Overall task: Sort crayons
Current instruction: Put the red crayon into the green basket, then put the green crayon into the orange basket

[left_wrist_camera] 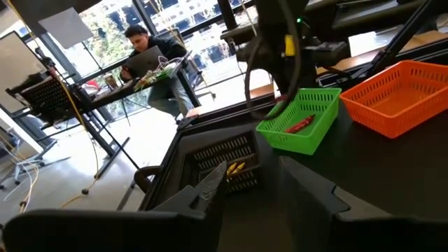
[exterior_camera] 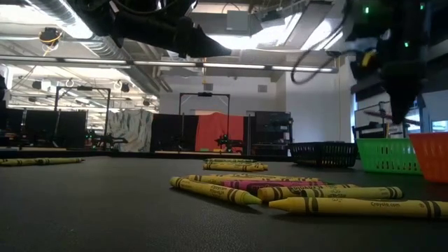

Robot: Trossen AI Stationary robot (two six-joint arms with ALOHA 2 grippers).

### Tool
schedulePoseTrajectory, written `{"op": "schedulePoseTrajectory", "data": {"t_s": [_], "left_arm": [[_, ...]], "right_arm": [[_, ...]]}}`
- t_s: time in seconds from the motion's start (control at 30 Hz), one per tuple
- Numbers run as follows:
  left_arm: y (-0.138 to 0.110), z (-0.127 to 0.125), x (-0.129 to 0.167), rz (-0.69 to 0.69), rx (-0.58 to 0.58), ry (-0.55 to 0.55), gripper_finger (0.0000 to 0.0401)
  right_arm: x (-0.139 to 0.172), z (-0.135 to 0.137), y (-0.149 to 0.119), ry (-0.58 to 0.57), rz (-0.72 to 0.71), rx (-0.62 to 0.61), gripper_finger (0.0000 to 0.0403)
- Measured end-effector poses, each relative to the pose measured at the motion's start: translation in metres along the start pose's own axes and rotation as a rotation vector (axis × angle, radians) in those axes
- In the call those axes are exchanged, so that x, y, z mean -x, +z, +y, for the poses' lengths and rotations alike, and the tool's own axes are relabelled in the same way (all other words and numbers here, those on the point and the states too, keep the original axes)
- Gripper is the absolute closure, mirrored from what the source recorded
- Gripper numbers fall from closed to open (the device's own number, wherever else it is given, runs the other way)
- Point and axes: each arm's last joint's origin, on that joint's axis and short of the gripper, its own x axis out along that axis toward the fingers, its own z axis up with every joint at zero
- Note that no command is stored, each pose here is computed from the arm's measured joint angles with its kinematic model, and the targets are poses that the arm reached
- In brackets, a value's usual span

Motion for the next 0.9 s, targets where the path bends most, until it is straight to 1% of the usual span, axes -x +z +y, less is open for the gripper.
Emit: {"op": "schedulePoseTrajectory", "data": {"t_s": [0.27,0.47,0.63,0.77,0.9], "left_arm": [[0.0,0.0,0.0,-0.001,0.0,0.0,0.0288],[0.0,0.0,0.0,0.0,0.0,0.0,0.0288],[0.0,0.0,0.0,0.0,0.0,0.0,0.0288],[0.0,0.0,0.0,0.0,0.0,0.0,0.0288],[0.0,0.0,0.0,0.0,0.0,0.0,0.0288]], "right_arm": [[-0.029,-0.002,0.002,0.139,0.039,-0.073,0.0371],[-0.047,-0.004,-0.002,0.117,0.142,-0.087,0.0371],[-0.054,-0.003,0.0,0.093,0.161,-0.072,0.0368],[-0.054,-0.003,0.001,0.08,0.158,-0.05,0.0345],[-0.044,-0.001,0.008,0.102,0.139,-0.021,0.0312]]}}
